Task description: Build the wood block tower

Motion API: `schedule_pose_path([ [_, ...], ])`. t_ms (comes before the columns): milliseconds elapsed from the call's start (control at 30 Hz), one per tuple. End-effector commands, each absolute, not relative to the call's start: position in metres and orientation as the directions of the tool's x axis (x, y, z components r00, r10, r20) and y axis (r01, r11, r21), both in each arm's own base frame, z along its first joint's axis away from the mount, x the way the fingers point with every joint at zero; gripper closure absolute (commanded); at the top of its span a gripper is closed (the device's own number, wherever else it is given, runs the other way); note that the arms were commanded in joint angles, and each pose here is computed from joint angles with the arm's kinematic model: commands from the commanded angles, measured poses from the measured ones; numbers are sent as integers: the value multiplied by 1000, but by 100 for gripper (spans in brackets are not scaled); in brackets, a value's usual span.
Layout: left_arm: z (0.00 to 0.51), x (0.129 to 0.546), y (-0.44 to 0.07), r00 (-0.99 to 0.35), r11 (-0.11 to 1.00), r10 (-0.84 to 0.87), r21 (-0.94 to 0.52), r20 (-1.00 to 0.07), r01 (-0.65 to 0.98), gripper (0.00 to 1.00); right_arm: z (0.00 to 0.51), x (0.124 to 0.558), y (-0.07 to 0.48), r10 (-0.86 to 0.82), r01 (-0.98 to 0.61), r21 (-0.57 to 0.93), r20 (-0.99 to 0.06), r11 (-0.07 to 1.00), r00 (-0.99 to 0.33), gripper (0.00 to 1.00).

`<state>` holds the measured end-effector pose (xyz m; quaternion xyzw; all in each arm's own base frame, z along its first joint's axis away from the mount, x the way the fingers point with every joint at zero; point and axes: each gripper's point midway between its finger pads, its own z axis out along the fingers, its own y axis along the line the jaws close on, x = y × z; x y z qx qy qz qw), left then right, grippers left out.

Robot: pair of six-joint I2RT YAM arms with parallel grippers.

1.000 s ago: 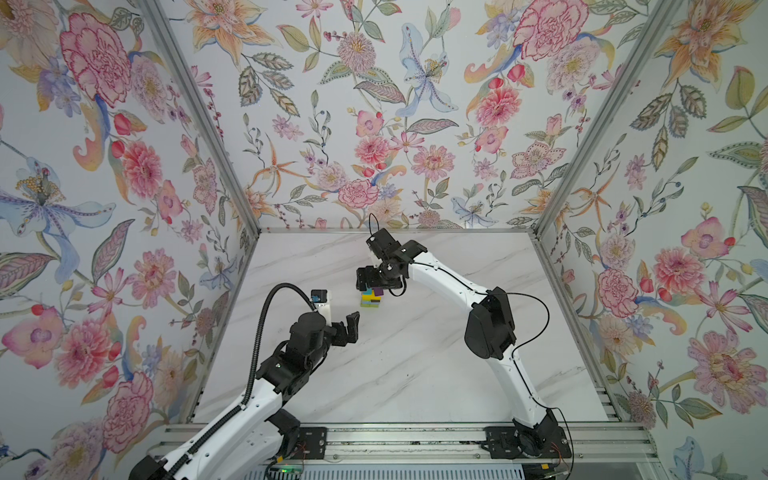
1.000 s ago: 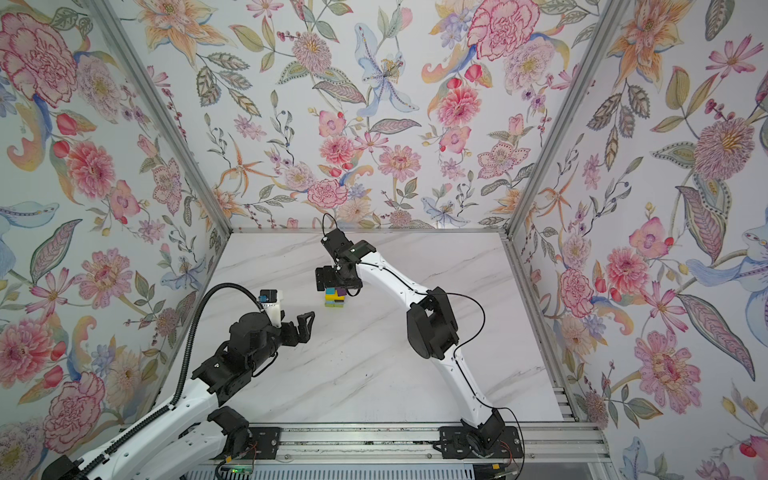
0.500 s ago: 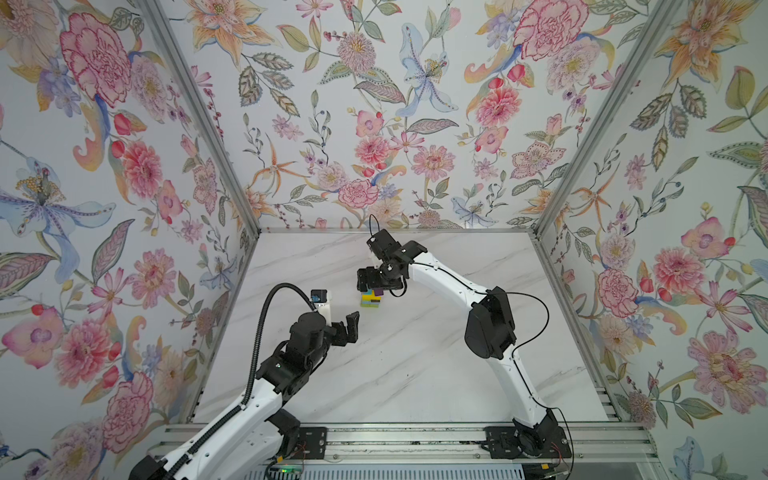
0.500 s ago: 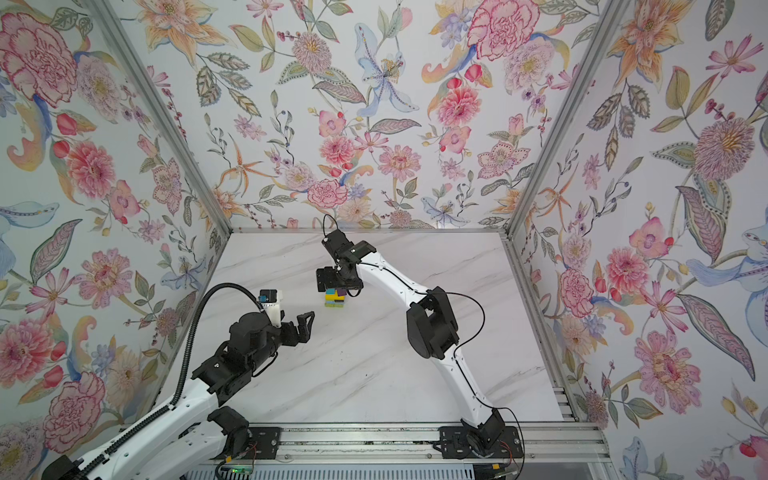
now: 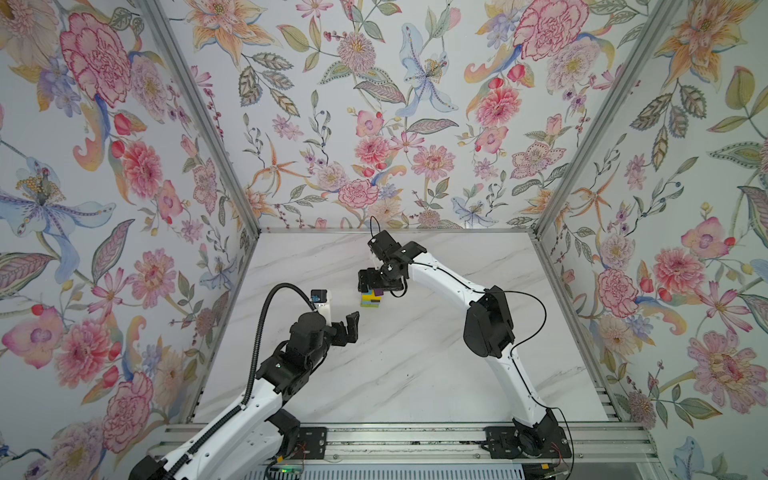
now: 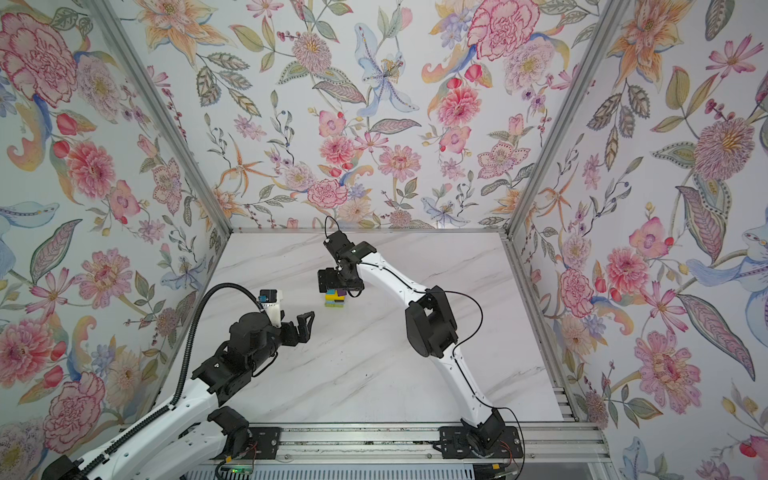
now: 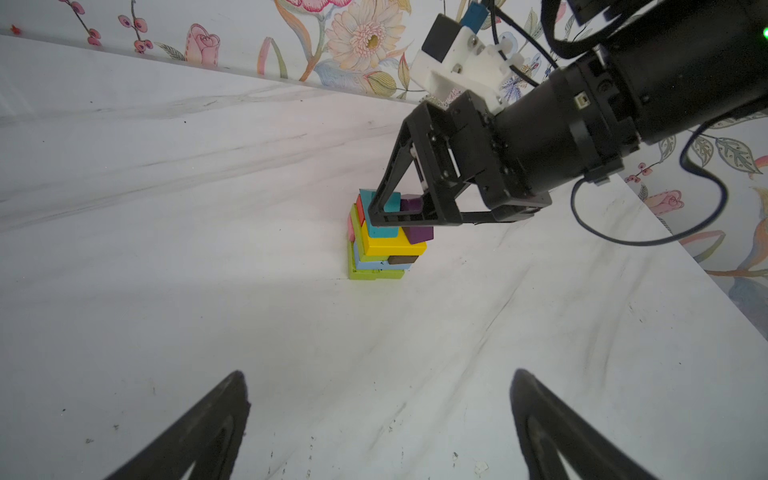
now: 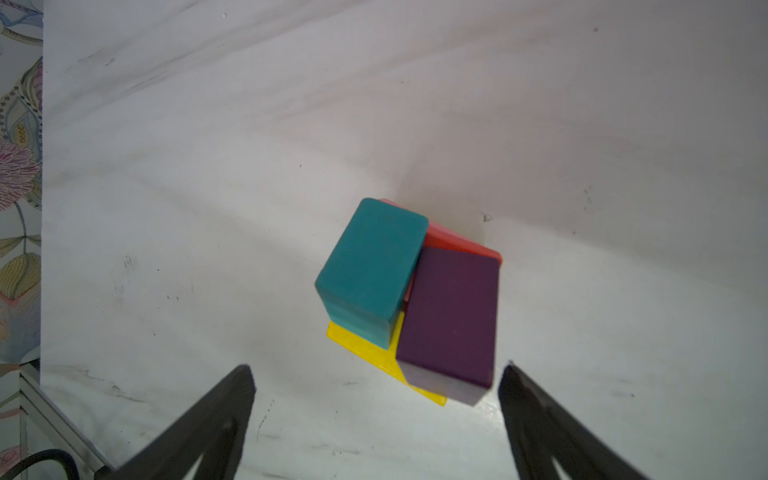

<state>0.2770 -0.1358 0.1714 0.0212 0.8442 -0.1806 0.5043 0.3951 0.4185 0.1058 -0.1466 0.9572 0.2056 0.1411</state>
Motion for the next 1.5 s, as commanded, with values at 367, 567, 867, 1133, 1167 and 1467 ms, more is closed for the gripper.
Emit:
schedule_pose_path([
  [367,173,281,-131,-482,942,-140,-266,-865,204,1,107,397,430,-235,-359,381,-333,852,-913,6],
  [567,174,281,-130,-480,942,-139,-265,-866,204,1,107,396,432,-236,-360,386,-332,849,-913,6],
  [867,173,281,-132,-482,941,-138,-266,-865,210,1,107,398,430,-230,-354,388,-330,851,-916,6],
  [1133,174,282,-131,-480,941,-140,-268,-866,209,1,110,397,432,-228,-354,394,-332,848,-915,6],
  [1167,173,282,-131,-480,941,-140,-267,-866,207,1,110,397,432,-228,-355,395,-332,848,-915,6],
  [1467,173,282,-131,-482,941,-139,-267,-865,208,1,110,396,433,-229,-355,396,-331,847,-915,6],
])
